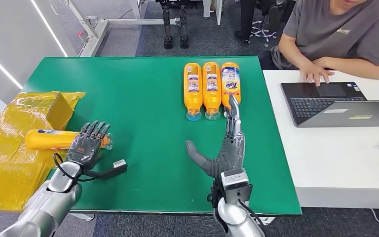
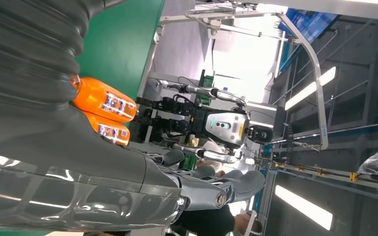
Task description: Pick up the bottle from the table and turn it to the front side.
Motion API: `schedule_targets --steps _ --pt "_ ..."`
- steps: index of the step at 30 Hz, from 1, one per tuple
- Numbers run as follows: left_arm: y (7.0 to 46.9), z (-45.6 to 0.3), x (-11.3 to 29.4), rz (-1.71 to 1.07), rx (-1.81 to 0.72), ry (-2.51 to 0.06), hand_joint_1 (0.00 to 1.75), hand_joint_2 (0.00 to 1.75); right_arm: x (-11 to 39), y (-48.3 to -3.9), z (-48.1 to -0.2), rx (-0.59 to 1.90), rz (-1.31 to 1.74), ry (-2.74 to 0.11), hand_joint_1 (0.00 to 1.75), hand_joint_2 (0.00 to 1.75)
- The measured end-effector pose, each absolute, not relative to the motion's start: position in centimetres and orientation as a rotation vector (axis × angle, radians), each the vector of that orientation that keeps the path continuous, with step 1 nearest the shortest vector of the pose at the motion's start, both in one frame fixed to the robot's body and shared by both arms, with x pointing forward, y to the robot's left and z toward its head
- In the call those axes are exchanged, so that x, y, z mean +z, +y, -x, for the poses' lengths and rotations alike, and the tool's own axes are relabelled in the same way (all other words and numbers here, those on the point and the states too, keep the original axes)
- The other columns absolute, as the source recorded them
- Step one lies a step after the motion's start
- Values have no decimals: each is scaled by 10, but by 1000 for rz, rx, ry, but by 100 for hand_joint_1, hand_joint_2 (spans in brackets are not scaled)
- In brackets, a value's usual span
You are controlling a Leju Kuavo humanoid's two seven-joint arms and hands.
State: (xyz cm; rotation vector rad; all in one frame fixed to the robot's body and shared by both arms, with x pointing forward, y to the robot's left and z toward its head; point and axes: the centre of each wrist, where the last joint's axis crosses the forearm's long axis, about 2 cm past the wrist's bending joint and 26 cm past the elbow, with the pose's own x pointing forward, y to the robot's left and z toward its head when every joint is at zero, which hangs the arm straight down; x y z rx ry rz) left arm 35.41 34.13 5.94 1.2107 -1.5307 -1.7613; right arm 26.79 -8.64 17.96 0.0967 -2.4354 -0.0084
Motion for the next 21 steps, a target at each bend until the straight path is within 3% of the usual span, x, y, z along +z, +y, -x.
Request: schedule_targets --steps 21 --pt "337 -358 65 -1222 -1745 -1568 0 175 181 -84 -269 -21 -90 -2433 0 175"
